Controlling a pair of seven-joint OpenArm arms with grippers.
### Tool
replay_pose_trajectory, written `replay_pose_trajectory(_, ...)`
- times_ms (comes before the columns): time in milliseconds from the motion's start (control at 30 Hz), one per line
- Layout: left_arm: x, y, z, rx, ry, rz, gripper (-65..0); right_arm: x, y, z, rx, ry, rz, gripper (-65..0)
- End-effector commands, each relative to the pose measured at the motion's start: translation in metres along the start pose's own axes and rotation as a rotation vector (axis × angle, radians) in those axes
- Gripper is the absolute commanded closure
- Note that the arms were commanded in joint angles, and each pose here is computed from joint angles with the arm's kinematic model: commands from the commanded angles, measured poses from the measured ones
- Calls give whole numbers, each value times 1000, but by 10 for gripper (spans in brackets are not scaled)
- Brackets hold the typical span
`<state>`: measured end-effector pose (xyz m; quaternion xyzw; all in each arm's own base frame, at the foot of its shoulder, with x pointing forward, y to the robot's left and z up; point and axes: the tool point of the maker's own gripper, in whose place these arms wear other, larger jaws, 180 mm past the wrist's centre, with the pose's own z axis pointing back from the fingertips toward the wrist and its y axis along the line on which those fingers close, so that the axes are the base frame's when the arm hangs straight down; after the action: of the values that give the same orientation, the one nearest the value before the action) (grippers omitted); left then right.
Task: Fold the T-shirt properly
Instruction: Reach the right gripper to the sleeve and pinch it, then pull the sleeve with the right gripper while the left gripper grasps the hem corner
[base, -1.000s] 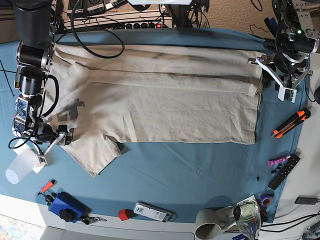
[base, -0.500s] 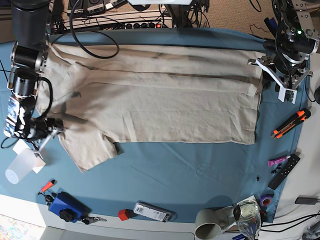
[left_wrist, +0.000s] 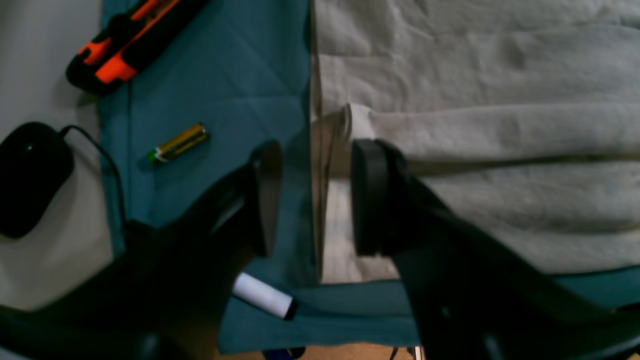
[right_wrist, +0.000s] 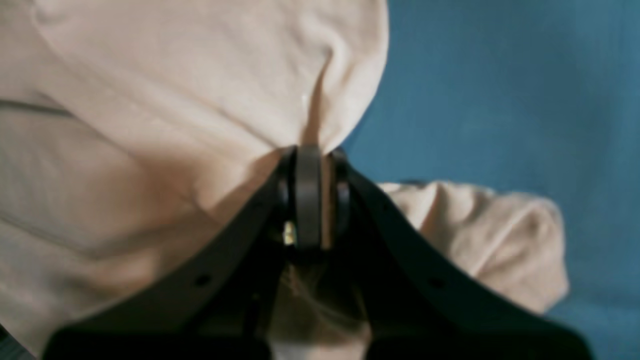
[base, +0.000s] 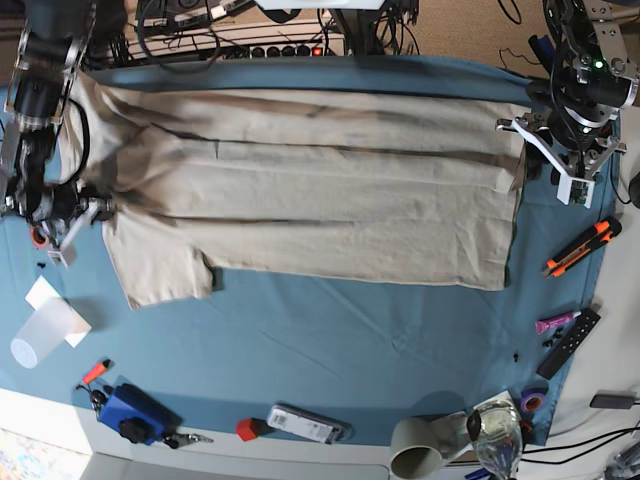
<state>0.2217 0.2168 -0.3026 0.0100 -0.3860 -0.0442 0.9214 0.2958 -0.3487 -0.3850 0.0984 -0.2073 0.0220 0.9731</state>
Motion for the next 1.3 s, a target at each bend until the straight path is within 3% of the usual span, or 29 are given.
replay_pose_trajectory(0, 11, 2, 3, 6, -41, -16, -237, 6, -10, 17, -43, -21, 21, 0)
replay_pose_trajectory(233, 11, 2, 3, 6, -41, -16, -237, 18, -13, 40, -72, -153, 2, 0)
replay_pose_trajectory(367, 18, -1, 4, -7, -81, -38, -237, 18, -9, 39, -55, -154, 35, -165)
replay_pose_trajectory(433, 26, -2, 4, -12, -123, -46, -237, 19, -7, 39, -45, -161, 32, -209)
replay_pose_trajectory(633, 55, 0, 3, -7, -213, -47, -245, 20, -5, 40, -32, -155, 25, -211)
replay_pose_trajectory(833, 67, 3, -11, -15, -240, -23, -368, 42, -4, 48, -35, -196, 29, -211)
replay_pose_trajectory(1100, 85, -7, -42, -72, -245, 0, -367, 97, -1, 71, -39, -336, 54, -211)
replay_pose_trajectory(1267, 85, -32, -86, -128, -159, -39, -367, 126, 2, 87, -38, -418, 67, -211)
